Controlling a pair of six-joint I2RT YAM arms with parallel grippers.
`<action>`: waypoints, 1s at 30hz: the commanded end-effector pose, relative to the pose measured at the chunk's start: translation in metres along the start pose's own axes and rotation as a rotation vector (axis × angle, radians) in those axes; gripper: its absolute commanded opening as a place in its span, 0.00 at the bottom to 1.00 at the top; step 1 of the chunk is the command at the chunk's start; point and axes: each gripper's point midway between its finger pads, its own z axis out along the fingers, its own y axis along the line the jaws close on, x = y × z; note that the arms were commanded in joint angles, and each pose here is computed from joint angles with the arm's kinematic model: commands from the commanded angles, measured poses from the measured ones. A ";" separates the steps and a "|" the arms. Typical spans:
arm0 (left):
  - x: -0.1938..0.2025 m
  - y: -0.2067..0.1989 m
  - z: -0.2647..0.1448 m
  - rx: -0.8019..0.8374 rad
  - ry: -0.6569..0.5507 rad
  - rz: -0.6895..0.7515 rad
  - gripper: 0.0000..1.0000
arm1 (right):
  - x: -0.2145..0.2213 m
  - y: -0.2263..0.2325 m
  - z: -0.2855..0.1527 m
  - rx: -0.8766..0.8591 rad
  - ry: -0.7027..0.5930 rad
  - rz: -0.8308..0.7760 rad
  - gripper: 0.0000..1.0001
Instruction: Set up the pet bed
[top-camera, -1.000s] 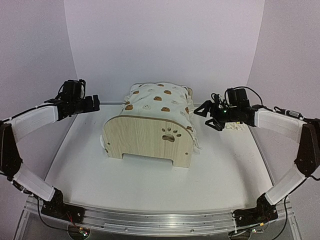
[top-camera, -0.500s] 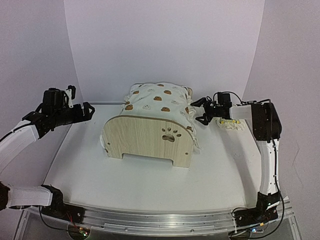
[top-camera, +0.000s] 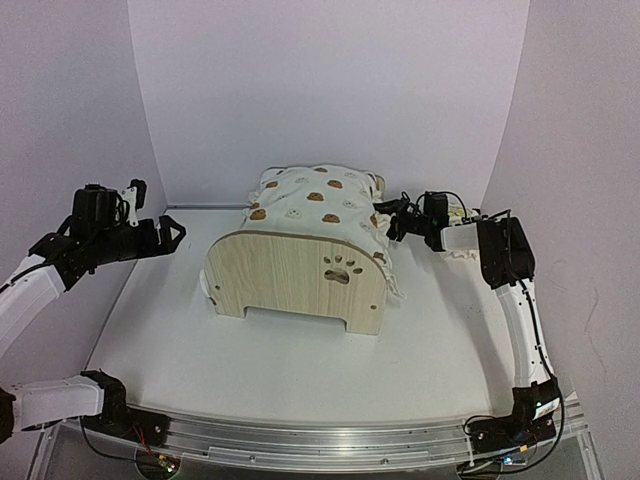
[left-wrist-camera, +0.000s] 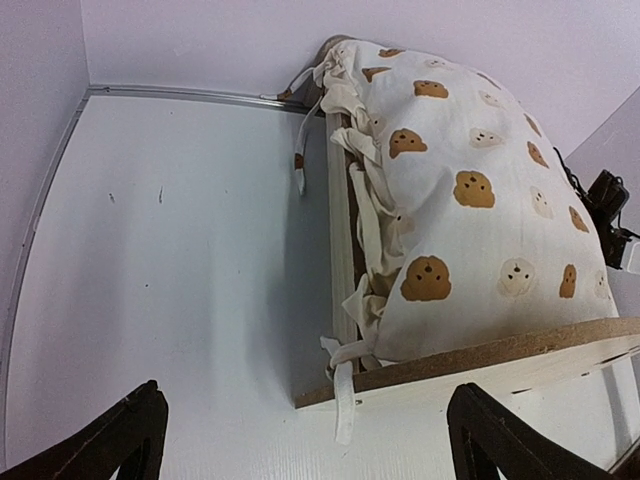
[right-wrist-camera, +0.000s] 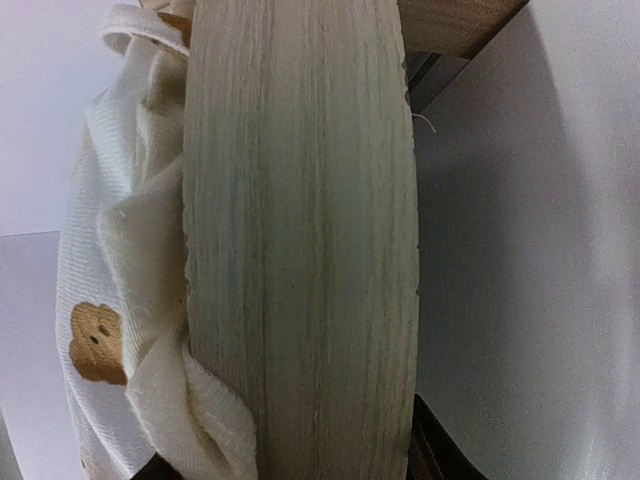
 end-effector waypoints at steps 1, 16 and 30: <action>0.003 -0.003 -0.002 0.021 0.008 0.017 0.99 | 0.012 0.047 -0.007 -0.121 0.025 -0.013 0.35; 0.005 -0.004 -0.007 0.027 -0.002 0.020 0.99 | 0.070 0.139 -0.034 -0.151 0.014 -0.181 0.17; 0.005 -0.004 -0.020 0.027 -0.008 -0.008 0.98 | 0.141 0.090 -0.073 0.119 -0.078 -0.263 0.16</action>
